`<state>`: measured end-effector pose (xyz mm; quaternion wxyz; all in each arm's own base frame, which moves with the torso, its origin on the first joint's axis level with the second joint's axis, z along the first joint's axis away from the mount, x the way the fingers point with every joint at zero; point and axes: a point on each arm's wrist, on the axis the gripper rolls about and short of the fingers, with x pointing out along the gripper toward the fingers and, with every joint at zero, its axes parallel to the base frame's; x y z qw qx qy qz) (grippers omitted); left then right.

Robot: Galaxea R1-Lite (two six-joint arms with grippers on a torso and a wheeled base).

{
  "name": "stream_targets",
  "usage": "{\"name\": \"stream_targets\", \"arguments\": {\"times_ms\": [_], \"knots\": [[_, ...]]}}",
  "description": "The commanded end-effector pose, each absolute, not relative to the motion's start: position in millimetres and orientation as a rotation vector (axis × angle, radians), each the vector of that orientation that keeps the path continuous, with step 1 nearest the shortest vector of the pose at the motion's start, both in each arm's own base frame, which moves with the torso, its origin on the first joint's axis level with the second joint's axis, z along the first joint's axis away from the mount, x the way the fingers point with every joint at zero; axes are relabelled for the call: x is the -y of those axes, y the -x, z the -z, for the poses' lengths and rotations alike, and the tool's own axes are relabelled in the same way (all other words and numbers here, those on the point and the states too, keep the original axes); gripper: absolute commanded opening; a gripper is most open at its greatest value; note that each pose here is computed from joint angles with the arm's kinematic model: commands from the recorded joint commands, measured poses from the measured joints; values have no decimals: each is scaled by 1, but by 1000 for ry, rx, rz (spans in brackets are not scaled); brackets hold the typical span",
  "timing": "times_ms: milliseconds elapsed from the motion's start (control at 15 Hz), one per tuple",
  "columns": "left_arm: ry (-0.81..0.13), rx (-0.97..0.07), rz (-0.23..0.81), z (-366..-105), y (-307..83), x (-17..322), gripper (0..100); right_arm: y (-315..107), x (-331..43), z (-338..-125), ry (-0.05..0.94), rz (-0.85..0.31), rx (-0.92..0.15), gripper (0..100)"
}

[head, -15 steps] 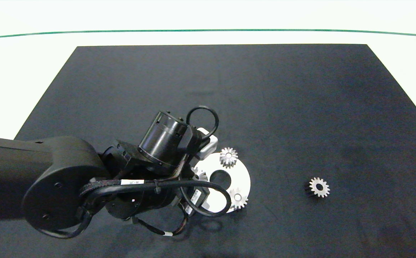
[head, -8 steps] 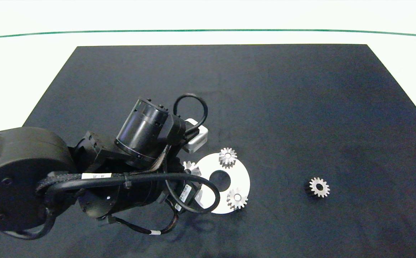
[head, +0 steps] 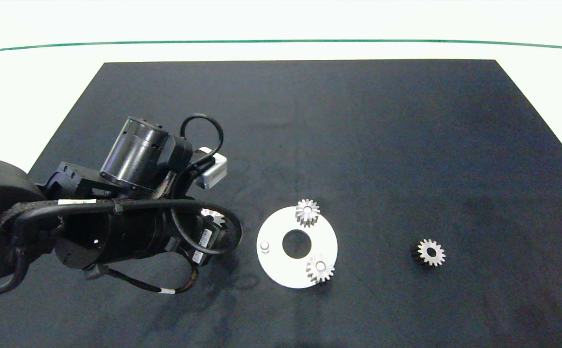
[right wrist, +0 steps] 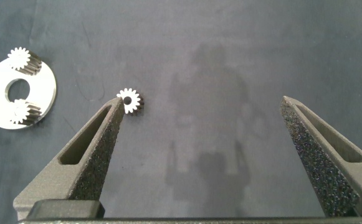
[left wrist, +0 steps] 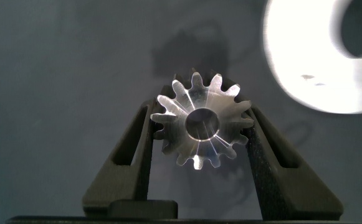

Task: Remove an incorrectly installed larger gear and replace it with the correct smaller gear

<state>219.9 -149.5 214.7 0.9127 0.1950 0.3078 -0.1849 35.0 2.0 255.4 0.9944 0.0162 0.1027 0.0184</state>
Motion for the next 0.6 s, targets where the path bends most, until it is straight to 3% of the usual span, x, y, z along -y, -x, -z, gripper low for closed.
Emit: {"name": "stream_targets", "arguments": {"times_ms": [67,600], "knots": [[-369,-651,316,-211,-229,128,28,-35,-2,-255,-33,-37,-208,100],[-308,-675,237,-206,-247,96,28,-35,-2,-255,-33,-26,-210,100]]}}
